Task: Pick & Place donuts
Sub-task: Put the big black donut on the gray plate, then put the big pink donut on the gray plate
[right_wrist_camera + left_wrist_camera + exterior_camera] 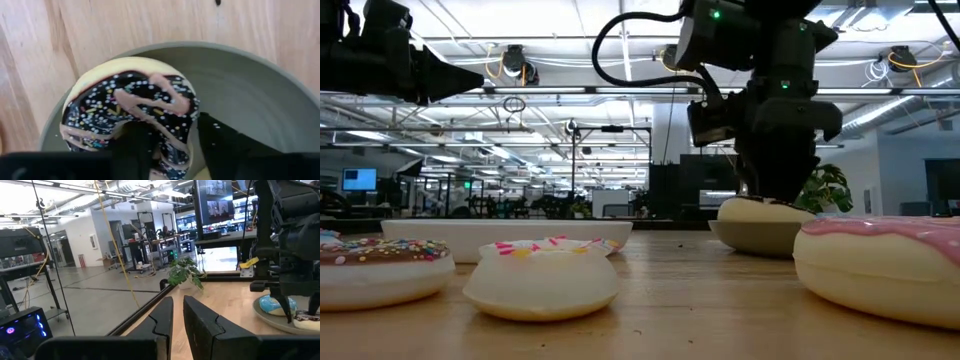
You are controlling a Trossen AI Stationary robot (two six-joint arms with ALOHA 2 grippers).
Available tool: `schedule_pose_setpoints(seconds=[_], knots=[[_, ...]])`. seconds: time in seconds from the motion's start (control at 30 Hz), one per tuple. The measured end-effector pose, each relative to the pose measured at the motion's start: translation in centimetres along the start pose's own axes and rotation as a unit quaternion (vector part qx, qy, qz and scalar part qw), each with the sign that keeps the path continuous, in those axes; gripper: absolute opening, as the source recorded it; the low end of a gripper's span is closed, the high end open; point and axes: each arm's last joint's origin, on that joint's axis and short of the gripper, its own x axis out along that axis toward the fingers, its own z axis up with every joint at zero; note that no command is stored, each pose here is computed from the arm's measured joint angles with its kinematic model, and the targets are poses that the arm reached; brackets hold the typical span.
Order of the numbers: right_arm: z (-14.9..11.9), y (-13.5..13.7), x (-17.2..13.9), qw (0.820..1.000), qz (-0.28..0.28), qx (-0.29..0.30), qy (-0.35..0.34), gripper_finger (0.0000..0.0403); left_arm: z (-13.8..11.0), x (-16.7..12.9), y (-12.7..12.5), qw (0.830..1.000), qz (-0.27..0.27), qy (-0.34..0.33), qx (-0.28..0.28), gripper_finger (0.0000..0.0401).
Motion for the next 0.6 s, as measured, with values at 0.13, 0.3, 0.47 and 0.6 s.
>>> schedule_pose_setpoints(seconds=[0.13,0.3,0.47,0.6], knots=[[0.5,0.2,-0.8,1.0,-0.002,0.0,0.005,0.019,0.0,0.0,0.0,1.0,0.0,0.0,0.0,0.0051],[0.9,0.6,-1.4,1.0,-0.003,-0.012,0.0,0.0228,0.0,0.0,0.0,1.0,0.0,0.0,0.0,0.0051],[0.6,0.5,-1.5,1.0,-0.008,-0.002,0.016,0.0241,0.0,0.0,0.0,1.0,0.0,0.0,0.0,0.0051],[0.4,0.4,-2.0,1.0,-0.011,-0.002,0.016,0.0241,0.0,0.0,0.0,1.0,0.0,0.0,0.0,0.0051]])
